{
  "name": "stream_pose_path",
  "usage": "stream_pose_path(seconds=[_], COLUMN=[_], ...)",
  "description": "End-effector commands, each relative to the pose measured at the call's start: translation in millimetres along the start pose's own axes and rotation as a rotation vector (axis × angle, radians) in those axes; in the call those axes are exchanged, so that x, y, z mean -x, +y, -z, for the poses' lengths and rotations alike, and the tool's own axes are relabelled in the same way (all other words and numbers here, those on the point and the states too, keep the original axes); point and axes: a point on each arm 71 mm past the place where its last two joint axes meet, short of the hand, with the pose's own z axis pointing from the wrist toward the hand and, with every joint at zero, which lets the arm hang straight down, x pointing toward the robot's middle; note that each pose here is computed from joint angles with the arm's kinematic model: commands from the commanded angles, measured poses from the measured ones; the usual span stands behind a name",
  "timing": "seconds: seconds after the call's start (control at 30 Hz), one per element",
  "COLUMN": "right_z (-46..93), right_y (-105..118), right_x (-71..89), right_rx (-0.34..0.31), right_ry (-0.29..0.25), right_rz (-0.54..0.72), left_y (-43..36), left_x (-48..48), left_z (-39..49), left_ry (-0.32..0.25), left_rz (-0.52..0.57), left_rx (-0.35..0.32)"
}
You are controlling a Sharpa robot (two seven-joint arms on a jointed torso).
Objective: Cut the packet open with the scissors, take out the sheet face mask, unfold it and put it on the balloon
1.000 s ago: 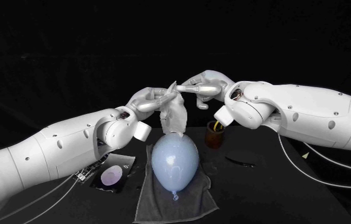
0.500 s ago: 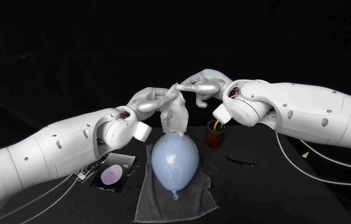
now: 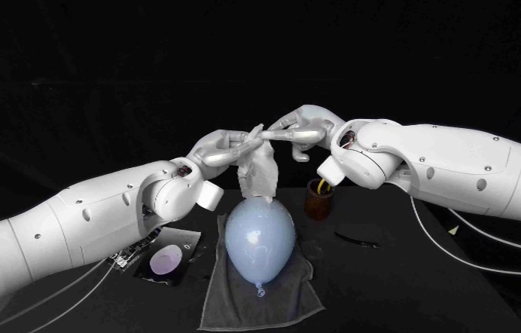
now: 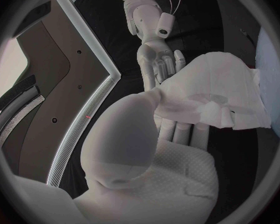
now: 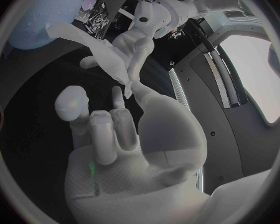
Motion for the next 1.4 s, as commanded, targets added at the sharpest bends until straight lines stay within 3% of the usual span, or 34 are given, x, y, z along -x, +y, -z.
stream_pose_path(seconds=[0.03,0.57,1.4], right_z=[1.0,-0.5,-4.8], right_y=[0.5,4.9,7.3], right_x=[-3.7,-5.5,-8.7], right_rx=[0.002,0.031,0.037], right_ry=[0.034,-0.008,-0.02], right_rz=[0.03,-0.008,-0.028], left_y=[-2.3,-2.2,-2.3], left_x=[-2.0,-3.8,-6.9], left_z=[-0.8,-1.4,-1.7], left_ry=[0.017,0.028,0.049], left_rz=[0.004,-0.003,-0.011], left_rx=[-0.012,-0.008,-0.008])
